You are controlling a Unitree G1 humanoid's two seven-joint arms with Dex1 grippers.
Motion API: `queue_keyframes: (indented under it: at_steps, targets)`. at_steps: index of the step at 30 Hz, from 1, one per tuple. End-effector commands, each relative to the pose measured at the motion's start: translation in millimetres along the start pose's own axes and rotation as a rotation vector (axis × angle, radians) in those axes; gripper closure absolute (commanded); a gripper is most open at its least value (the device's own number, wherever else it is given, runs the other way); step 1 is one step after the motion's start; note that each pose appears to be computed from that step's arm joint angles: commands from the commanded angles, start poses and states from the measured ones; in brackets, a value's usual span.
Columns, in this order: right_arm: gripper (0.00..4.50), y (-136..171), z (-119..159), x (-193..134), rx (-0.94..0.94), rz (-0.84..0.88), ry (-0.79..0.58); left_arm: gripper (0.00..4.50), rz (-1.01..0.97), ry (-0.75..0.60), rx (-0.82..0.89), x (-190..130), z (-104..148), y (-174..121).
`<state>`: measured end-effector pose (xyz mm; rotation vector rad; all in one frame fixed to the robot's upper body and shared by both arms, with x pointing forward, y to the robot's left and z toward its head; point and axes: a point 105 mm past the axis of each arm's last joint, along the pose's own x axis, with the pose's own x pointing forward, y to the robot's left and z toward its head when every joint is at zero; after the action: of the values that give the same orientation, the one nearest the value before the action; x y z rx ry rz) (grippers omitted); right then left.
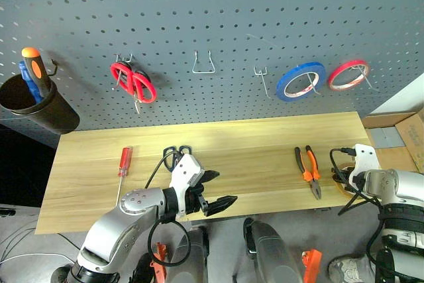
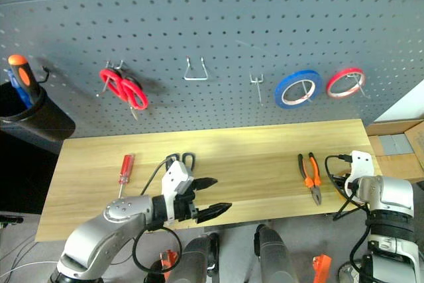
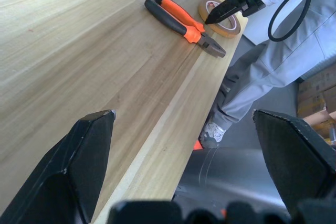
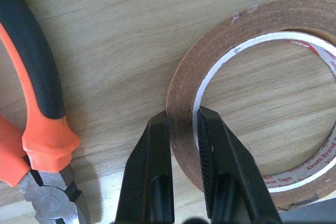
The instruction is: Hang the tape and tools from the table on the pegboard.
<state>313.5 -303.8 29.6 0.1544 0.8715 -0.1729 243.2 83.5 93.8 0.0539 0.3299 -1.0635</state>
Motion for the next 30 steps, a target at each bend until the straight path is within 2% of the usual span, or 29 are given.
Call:
queue_keyframes:
  at_steps: [1,5,8,10,12,13,15,18,22,25,30]
  targets:
    - [4.42,-8,13,-9,-0.004,-0.03,-0.082,0.0,-0.03,-0.046,0.057,1,15,0]
    - [4.42,1,26,-25,-0.046,0.031,-0.175,0.0,-0.003,-0.102,0.089,3,26,12]
    - [4.42,14,16,-40,-0.213,0.119,-0.212,0.0,0.057,-0.183,0.112,2,38,26]
    - [4.42,34,3,-51,-0.322,0.271,-0.238,0.0,0.06,-0.214,0.119,1,40,29]
    - [4.42,59,2,-75,-0.421,0.457,-0.371,0.0,0.098,-0.252,0.149,-2,44,36]
    - [4.42,67,-2,-84,-0.419,0.526,-0.389,0.0,0.115,-0.257,0.154,-4,43,39]
    - [4.42,83,-14,-99,-0.447,0.659,-0.413,0.0,0.14,-0.245,0.161,-7,37,45]
    - [4.42,113,-42,-120,-0.578,0.862,-0.376,0.0,0.156,-0.216,0.175,-10,25,49]
    - [4.42,144,-21,-127,-0.64,0.905,-0.495,0.0,0.2,-0.274,0.191,-14,35,53]
    - [4.42,162,-21,-122,-0.701,0.934,-0.511,0.0,0.202,-0.289,0.237,-15,39,50]
    - [4.42,185,20,-135,-0.644,0.95,-0.711,0.0,0.214,-0.326,0.286,-23,51,50]
